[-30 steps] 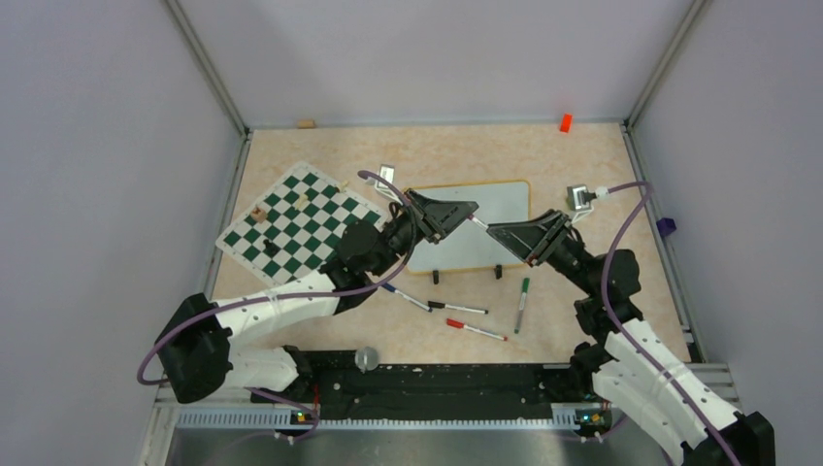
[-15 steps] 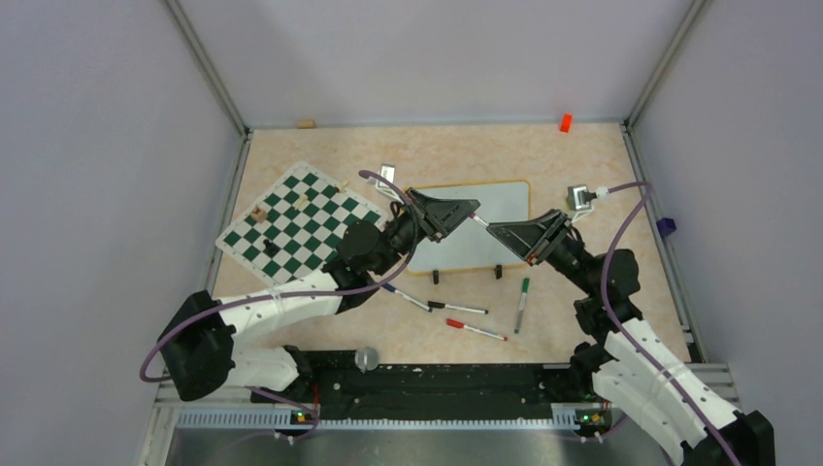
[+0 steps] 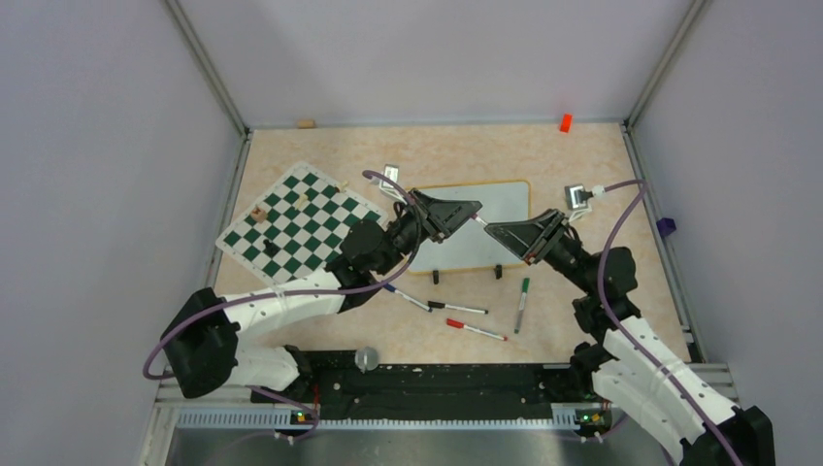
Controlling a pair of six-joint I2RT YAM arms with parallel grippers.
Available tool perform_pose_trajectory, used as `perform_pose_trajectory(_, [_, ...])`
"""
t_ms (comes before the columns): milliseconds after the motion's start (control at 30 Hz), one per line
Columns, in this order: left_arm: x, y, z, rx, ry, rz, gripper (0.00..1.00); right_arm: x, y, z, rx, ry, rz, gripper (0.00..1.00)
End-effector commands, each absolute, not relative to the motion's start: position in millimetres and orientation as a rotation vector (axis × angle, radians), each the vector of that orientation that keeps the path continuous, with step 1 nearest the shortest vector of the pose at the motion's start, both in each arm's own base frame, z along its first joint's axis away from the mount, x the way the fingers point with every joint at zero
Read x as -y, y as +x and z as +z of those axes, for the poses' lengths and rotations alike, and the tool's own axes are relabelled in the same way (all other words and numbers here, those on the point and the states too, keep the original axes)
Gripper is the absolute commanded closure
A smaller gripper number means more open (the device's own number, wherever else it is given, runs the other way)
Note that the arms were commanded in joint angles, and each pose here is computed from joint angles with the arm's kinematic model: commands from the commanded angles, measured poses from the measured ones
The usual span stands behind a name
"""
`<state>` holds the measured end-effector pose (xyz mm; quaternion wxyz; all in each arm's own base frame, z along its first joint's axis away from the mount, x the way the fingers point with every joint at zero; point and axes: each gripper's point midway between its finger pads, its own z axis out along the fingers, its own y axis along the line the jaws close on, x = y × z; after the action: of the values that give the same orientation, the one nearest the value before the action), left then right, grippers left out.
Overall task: Write a sentence on the whiteboard
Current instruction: Open the pen cap from the whiteboard marker, then place the pen cap at the center of the board.
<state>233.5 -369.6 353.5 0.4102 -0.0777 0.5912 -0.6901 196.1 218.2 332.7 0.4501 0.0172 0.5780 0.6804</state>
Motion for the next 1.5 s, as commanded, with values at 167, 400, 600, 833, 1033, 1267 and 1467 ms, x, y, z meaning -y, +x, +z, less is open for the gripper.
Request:
perform_pose_trajectory(167, [369, 233, 379, -1.403, -0.174, -1.756, 1.00, -221, 186, 352, -1.365, -0.027, 1.711, 0.77])
perform_pose_trajectory(400, [366, 235, 379, -1.396, -0.180, -1.740, 1.00, -220, 187, 351, -1.369, -0.017, 1.702, 1.00])
perform_pose_trajectory(600, [332, 249, 359, -1.397, -0.275, -1.660, 1.00, -217, 178, 331, -1.423, -0.016, 1.677, 1.00])
perform_pose_trajectory(833, [243, 277, 315, -1.489, -0.416, -1.408, 1.00, -212, 158, 267, -1.614, -0.028, 1.609, 1.00])
perform_pose_trajectory(1033, [171, 281, 274, -1.633, -0.514, -1.034, 1.00, -200, 156, 244, -1.686, -0.012, 1.479, 1.00])
perform_pose_trajectory(1267, [141, 264, 173, -2.030, -0.568, -0.645, 1.00, -193, 173, 209, -1.880, -0.014, 1.266, 1.00])
perform_pose_trajectory(1467, [111, 258, 132, -2.122, -0.578, -0.392, 1.00, -190, 183, 202, -1.942, -0.011, 1.185, 1.00])
